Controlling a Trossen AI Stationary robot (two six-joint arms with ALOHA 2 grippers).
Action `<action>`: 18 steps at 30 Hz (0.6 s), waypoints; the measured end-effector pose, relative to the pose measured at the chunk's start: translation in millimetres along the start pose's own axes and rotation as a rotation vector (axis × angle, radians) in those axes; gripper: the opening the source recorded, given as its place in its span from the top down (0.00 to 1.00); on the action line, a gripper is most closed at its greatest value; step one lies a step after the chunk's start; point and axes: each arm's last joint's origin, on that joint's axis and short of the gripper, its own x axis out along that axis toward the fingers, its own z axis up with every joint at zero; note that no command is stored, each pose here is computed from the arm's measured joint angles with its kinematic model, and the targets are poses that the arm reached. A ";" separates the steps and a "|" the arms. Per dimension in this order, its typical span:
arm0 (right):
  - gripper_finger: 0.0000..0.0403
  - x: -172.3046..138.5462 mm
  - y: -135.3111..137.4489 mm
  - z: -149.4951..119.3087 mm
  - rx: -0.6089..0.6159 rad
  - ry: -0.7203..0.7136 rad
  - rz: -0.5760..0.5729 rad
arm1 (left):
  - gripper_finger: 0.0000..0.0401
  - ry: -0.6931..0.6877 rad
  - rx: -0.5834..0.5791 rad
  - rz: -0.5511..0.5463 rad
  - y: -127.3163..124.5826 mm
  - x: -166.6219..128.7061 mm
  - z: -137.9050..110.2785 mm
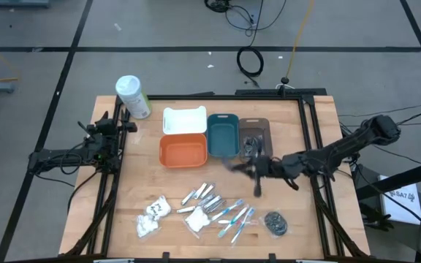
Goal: Pick & Place Travel size toiletries
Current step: Put the black hairbrush into the transparent black bin
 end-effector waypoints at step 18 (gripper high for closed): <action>1.00 -27.4 -56.2 -67.7 -0.050 0.360 -0.541 | 0.29 0.000 0.000 0.000 0.0 0.0 0.0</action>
